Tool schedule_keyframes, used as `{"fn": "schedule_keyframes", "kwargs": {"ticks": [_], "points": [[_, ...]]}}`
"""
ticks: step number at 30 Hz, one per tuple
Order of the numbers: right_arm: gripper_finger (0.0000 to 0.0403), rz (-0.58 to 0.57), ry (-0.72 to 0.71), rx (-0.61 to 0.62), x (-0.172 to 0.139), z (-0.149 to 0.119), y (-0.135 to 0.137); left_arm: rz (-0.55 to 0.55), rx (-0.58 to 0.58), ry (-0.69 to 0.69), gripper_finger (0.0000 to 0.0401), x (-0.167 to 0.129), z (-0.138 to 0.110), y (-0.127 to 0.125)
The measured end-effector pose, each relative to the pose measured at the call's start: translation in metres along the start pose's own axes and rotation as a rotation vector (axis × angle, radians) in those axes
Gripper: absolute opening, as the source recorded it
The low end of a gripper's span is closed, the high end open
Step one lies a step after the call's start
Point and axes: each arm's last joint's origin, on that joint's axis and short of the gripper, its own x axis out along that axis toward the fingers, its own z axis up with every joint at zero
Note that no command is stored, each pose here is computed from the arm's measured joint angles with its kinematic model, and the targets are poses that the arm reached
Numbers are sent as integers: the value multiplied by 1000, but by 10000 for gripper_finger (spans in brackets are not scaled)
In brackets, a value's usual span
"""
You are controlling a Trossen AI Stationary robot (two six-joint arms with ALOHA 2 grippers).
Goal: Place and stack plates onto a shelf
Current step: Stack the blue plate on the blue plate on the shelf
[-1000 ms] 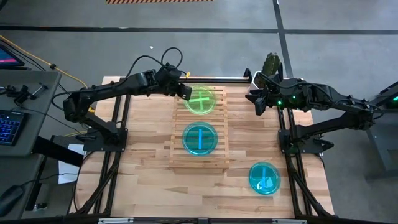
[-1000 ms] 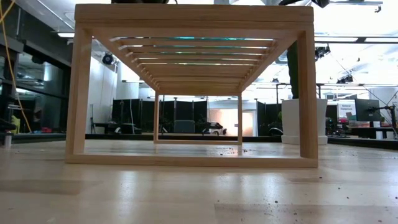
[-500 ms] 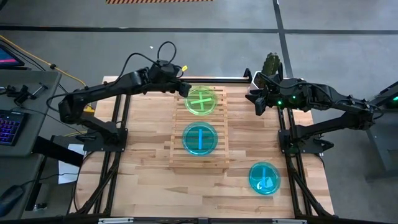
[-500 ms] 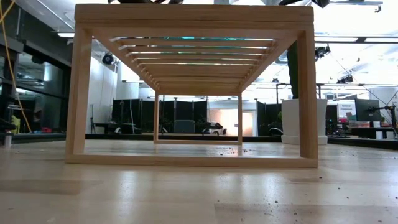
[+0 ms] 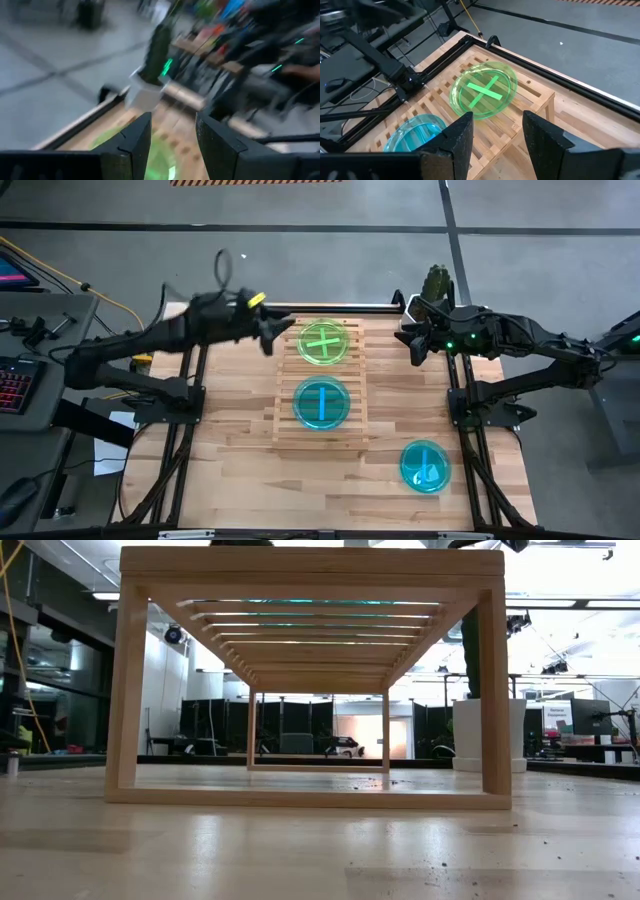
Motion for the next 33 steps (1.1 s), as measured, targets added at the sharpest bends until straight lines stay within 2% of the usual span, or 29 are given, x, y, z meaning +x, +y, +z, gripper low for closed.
{"fn": "schedule_keyframes", "kwargs": {"ticks": [3,6,8,11,21,25,28,30,32,33], "points": [[154,8,-7,-17,0,1,1,-132,-4,-156,145,-20,-27,-9],[154,44,-6,-40,0,2,2,-269,-69,-265,145,-39,-58,-12],[154,76,-8,-52,0,3,4,-297,-123,-284,145,-49,-78,-10],[154,110,-9,-70,0,4,6,-265,-183,-305,145,-59,-96,-5],[154,88,-20,-90,0,4,5,-216,-142,-404,145,-78,-90,1],[154,102,-33,-30,-3,9,4,-216,-142,-403,145,-79,-90,1],[154,264,103,-38,-5,4,7,-219,-163,-396,145,-78,-91,1],[154,387,279,1,-7,-6,9,-221,-177,-389,145,-78,-91,1],[154,438,471,69,-11,-18,11,-219,-181,-381,145,-78,-92,1],[154,426,552,95,-13,-26,11,-218,-182,-377,145,-78,-92,1]]}}
